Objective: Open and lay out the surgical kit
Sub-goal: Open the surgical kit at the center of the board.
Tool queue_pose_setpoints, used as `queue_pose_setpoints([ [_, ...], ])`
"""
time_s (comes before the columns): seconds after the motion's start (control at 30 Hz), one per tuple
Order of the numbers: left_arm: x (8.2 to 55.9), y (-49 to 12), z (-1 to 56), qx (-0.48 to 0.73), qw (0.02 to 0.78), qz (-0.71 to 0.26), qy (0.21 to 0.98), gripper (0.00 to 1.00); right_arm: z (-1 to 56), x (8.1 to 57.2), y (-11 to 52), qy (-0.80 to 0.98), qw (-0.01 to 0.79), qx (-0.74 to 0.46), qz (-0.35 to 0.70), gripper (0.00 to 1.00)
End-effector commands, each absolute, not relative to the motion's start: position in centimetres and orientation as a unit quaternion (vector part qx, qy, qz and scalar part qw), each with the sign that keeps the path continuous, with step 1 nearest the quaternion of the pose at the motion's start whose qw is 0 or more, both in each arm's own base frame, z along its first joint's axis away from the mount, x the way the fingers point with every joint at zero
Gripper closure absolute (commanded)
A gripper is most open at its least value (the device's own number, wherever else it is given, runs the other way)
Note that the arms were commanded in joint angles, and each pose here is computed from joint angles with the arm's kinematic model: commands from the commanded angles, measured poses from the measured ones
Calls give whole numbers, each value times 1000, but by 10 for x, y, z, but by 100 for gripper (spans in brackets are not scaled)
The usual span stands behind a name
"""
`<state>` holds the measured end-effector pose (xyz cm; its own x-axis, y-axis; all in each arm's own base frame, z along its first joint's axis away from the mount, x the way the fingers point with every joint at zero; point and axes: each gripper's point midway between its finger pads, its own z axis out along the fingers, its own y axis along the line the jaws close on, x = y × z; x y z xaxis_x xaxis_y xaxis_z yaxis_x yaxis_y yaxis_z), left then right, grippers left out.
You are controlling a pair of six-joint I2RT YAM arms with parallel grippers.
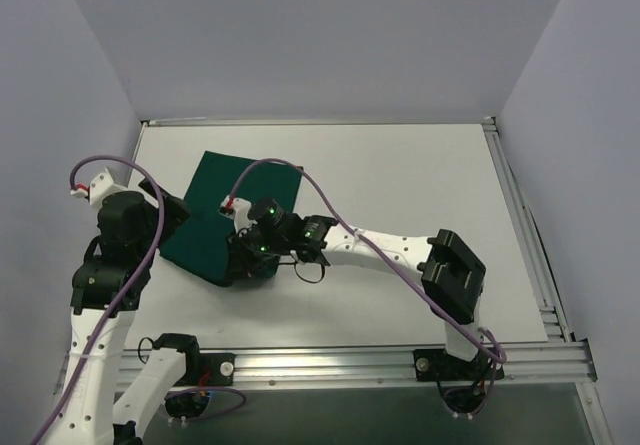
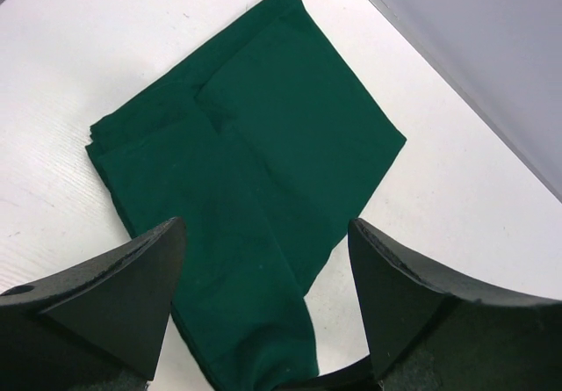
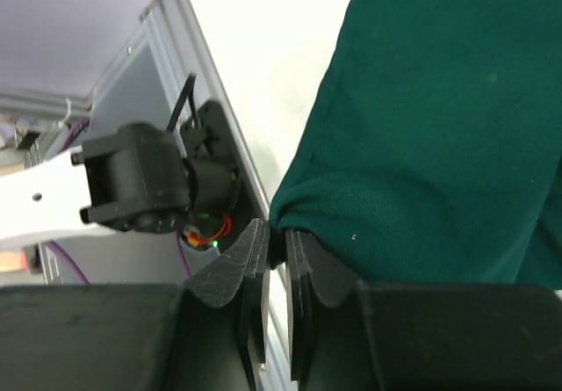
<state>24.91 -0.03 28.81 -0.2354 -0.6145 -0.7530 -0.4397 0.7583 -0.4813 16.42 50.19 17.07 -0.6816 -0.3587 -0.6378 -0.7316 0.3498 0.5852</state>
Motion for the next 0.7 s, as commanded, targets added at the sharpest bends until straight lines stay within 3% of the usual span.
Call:
queue_pose_setpoints([
  [0.0,240,6,308,-340,538,-81,767,17,164,125,497,790,166,-364,466,98],
  [0.07,238,6,307,-339,536,-78,769,17,148,113,491,801,152,-360,454,93],
  [0.13,236,7,306,-339,536,-78,770,17,143,109,487,806,152,-353,450,80],
  [0.2,235,8,306,-339,537,-76,769,17,132,103,479,812,144,-350,444,75],
  [0.37,238,6,305,-335,536,-77,771,17,137,93,474,811,148,-348,446,71],
  [0.47,239,6,306,-331,536,-74,773,17,138,85,469,808,140,-359,446,62],
  [0.6,238,8,306,-326,540,-70,773,17,162,110,460,813,192,-343,430,55],
  [0.67,239,8,305,-324,541,-69,773,16,175,151,450,824,228,-307,418,57],
])
